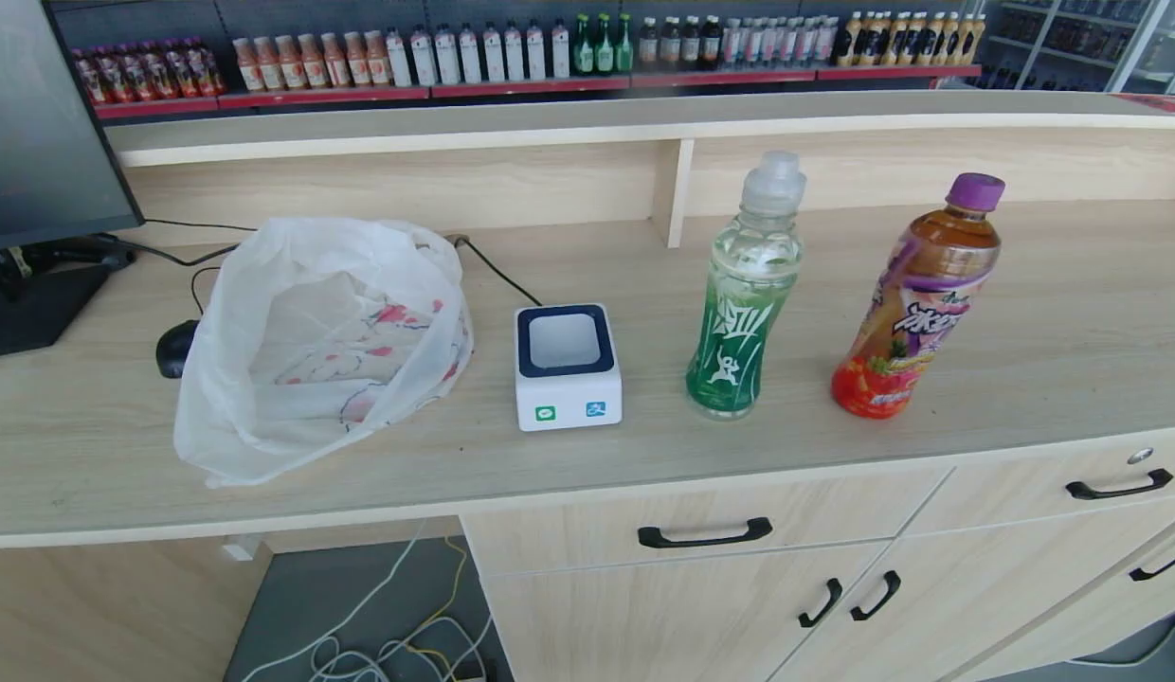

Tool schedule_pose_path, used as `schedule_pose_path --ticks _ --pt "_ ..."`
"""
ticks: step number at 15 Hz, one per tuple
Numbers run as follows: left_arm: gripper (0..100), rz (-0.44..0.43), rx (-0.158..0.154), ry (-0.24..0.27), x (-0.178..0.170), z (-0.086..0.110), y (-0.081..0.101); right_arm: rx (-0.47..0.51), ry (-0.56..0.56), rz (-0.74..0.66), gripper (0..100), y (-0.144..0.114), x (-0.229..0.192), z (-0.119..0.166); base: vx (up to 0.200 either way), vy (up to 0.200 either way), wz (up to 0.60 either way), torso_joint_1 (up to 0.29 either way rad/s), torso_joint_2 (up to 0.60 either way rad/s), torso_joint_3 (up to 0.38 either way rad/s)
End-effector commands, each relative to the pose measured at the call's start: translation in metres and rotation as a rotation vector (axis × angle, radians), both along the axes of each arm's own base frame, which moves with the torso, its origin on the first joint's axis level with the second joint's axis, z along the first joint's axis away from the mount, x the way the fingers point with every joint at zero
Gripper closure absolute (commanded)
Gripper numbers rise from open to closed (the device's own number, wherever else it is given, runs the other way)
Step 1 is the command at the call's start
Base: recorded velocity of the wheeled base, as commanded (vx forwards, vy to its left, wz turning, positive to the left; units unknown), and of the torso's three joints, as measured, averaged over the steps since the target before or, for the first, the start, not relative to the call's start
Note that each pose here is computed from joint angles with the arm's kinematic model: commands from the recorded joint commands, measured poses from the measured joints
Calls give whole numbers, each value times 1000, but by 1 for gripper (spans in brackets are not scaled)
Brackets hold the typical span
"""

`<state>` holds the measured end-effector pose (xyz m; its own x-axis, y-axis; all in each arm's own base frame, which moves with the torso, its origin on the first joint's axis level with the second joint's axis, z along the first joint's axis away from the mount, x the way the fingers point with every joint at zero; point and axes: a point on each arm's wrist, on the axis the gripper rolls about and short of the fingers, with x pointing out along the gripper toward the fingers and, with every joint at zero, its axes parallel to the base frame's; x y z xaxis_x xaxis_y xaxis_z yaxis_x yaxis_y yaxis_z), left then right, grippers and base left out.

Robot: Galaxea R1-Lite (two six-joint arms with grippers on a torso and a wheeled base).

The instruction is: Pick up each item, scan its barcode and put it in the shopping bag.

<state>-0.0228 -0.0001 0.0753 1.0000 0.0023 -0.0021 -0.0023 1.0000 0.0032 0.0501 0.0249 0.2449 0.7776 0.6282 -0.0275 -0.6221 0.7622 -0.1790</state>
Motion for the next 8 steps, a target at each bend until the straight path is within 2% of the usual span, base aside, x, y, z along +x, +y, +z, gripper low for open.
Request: schedule_pose_path --ticks 1,4,8 --pt "0 1 0 -1 0 0 0 -26 61 72 0 24 48 16 0 0 0 0 0 0" --pt "0 1 0 -1 0 0 0 -25 9 69 0 43 90 29 0 0 0 0 0 0" --pt "0 -1 0 -1 0 0 0 -19 -17 -36 0 55 107 40 0 0 0 0 0 0"
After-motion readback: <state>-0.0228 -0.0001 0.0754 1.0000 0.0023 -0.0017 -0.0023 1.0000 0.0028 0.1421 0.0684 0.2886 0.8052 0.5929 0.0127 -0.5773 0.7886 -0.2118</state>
